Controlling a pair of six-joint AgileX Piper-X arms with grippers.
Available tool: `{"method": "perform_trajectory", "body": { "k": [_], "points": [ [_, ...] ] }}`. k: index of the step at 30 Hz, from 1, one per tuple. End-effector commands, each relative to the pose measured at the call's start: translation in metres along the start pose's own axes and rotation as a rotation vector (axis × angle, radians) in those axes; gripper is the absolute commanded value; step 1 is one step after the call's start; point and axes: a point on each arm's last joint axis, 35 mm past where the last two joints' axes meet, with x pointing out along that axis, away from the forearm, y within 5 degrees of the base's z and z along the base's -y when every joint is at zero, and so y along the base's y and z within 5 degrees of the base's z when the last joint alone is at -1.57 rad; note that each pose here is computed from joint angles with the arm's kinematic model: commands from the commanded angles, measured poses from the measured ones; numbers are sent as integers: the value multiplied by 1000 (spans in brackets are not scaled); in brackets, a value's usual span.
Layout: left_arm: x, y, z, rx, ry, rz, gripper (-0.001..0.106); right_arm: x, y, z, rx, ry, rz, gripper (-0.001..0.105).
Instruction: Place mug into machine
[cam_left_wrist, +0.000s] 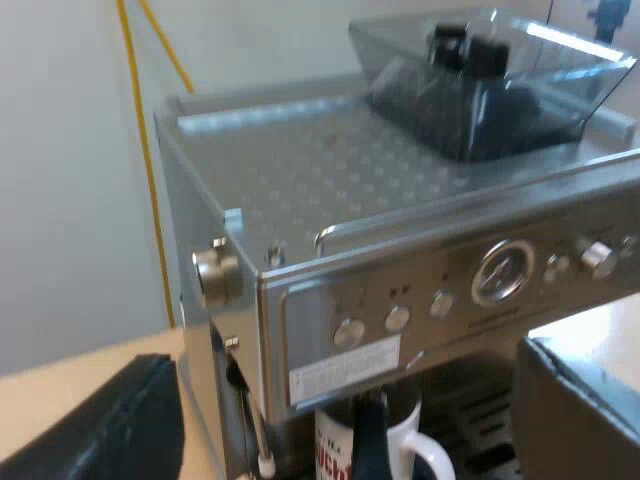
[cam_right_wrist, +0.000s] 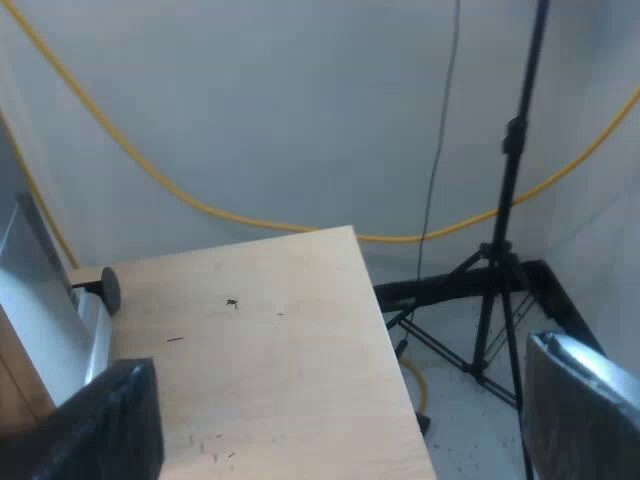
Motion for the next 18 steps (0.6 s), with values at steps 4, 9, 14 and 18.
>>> {"method": "perform_trajectory", "body": {
  "k": [4, 9, 14, 18],
  "points": [
    [-31, -13, 0, 37, -57, -3, 68, -30, 0, -14, -6, -77, -19, 87],
    [-52, -18, -13, 76, -11, 6, 68, -53, 3, -31, -6, -85, -22, 87],
    [-67, -21, -33, 85, -11, 6, 68, -71, 8, -52, -7, -81, -19, 87],
    [-77, -21, -52, 81, 0, 8, 68, -82, 10, -64, -7, -74, -17, 87]
  ]
}}
